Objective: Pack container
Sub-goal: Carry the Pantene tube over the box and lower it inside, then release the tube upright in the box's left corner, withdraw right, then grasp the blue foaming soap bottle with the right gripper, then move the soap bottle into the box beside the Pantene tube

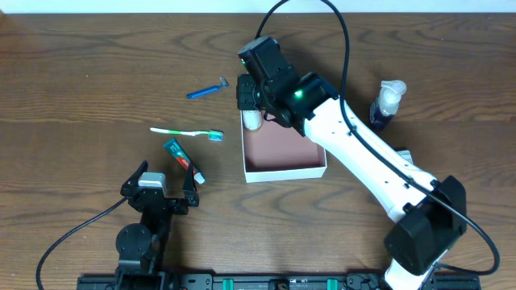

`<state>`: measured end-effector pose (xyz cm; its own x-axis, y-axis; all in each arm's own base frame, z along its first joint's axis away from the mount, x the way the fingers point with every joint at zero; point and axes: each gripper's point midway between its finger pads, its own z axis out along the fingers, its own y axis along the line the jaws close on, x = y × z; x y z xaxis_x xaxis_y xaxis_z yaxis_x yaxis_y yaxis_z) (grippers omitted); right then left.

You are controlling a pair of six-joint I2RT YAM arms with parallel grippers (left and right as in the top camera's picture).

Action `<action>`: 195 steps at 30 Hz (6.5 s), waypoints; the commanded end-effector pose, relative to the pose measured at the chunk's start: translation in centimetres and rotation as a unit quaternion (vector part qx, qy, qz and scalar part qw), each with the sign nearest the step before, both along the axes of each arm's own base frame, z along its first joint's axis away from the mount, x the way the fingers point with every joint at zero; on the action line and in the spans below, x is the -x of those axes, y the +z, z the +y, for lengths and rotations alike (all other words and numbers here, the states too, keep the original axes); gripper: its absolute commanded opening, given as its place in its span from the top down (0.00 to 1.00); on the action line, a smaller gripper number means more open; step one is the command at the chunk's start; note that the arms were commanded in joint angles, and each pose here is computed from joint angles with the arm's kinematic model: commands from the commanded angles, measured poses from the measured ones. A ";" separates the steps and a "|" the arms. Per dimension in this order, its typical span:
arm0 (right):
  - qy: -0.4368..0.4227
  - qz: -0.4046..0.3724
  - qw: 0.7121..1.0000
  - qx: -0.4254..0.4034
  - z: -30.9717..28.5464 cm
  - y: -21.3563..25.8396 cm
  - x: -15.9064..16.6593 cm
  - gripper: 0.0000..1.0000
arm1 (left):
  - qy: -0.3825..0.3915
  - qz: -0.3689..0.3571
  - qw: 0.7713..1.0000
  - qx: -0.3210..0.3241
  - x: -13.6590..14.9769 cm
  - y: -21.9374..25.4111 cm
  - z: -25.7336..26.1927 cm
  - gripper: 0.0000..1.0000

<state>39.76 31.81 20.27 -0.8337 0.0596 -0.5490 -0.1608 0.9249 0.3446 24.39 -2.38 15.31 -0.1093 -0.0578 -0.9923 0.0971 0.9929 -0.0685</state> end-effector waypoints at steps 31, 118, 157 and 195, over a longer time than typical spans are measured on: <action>-0.225 0.074 0.952 0.193 -32.1 3.6 0.0 0.21 | -0.008 0.023 1.000 -0.004 0.1 -1.5 -0.2 0.02; -0.043 -0.049 0.982 0.180 -22.3 7.0 -4.3 0.98 | -0.008 0.023 1.000 -0.004 0.1 -1.5 -0.2 0.02; -0.112 -0.053 0.989 0.082 -8.9 -0.2 0.4 0.99 | -0.008 0.023 1.000 -0.004 0.1 -1.5 -0.2 0.02; -0.092 -0.047 0.993 0.053 -6.4 -6.6 -1.1 0.97 | -0.008 0.023 1.000 -0.004 0.1 -1.5 -0.2 0.02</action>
<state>40.69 24.88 13.27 -0.7645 0.1315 -0.6311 -0.0095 0.9766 0.2150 24.39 -2.38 15.31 -0.1093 -0.0578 -0.9923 0.0971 0.9929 -0.0685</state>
